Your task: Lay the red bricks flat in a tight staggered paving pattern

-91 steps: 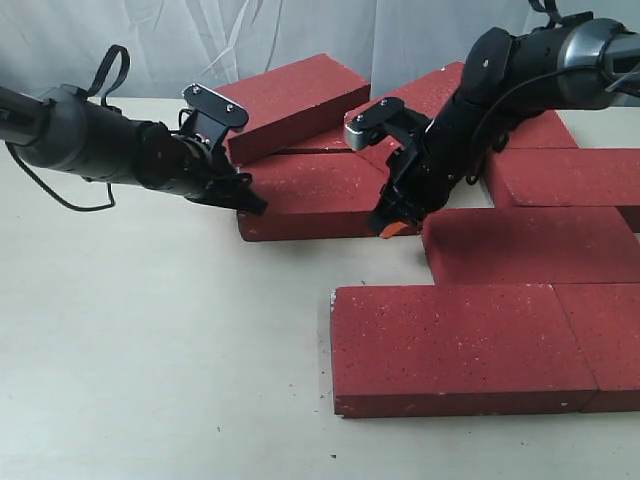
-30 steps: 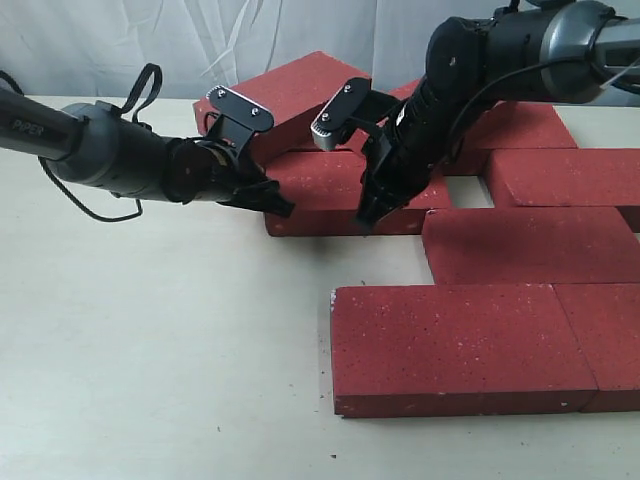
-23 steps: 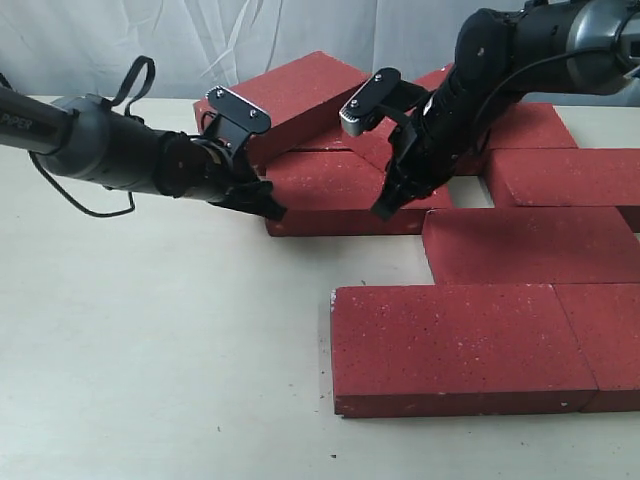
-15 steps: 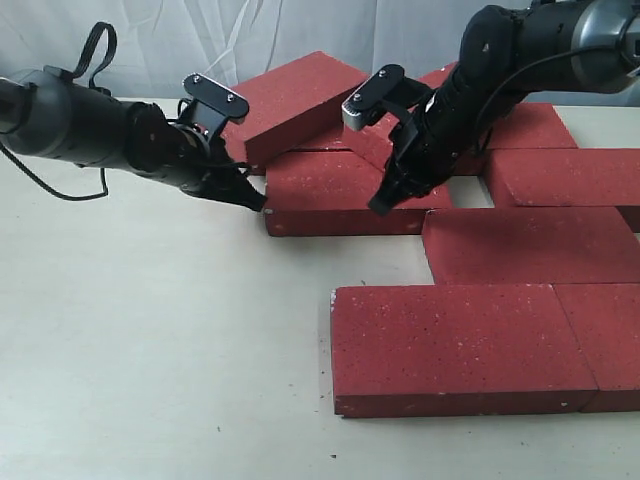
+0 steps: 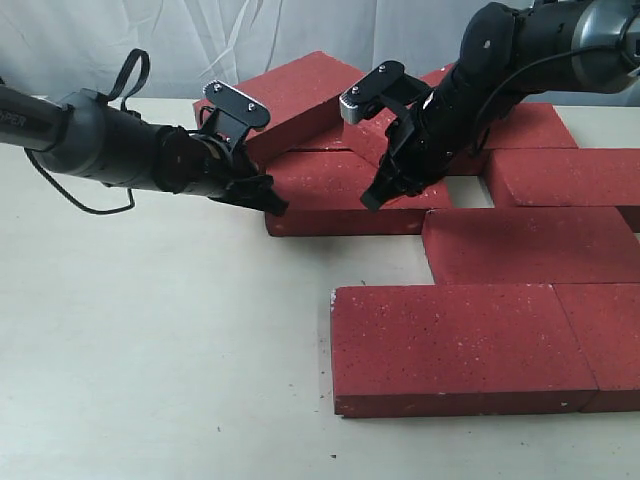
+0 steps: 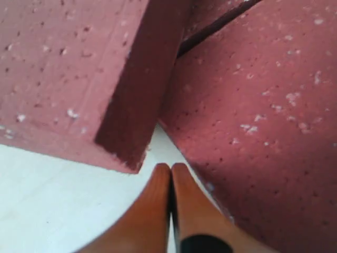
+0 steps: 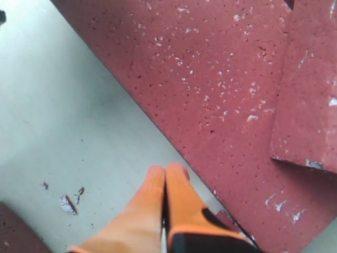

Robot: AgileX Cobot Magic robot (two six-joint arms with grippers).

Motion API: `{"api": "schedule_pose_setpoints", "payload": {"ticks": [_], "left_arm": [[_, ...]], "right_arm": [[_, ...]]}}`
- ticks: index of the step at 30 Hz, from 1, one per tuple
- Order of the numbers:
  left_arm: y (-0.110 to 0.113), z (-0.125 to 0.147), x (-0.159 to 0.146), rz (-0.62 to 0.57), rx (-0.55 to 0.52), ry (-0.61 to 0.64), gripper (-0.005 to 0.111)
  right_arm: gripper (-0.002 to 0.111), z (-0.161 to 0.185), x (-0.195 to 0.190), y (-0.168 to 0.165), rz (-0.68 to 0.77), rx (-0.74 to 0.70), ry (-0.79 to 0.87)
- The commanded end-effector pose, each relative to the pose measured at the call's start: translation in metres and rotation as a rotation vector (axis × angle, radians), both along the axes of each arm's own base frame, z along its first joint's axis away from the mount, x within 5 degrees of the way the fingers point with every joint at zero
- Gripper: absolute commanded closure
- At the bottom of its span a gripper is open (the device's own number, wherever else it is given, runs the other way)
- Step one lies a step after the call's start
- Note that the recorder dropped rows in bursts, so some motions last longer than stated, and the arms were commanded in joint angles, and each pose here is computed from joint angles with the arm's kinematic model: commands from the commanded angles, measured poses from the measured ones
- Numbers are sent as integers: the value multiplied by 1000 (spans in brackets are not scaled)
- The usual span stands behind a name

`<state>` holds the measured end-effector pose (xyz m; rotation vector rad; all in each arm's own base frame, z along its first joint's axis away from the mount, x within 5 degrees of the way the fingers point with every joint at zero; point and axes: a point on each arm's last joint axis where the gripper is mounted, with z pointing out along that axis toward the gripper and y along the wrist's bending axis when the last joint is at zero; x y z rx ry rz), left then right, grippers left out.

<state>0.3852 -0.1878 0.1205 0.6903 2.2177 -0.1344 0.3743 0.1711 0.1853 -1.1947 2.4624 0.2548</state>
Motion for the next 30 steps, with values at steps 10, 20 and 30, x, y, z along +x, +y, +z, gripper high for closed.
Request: {"api": "schedule_pose_setpoints", "payload": {"ticks": [10, 20, 30], "left_arm": [[-12, -8, 0, -3, -21, -56, 107], [-28, -7, -6, -43, -26, -82, 107], [-30, -2, -3, -37, -44, -139, 107]], "right_arm": [[109, 4, 1, -1, -12, 16, -20], [109, 4, 1, -1, -12, 16, -20], [109, 5, 1, 2, -33, 53, -8]]}}
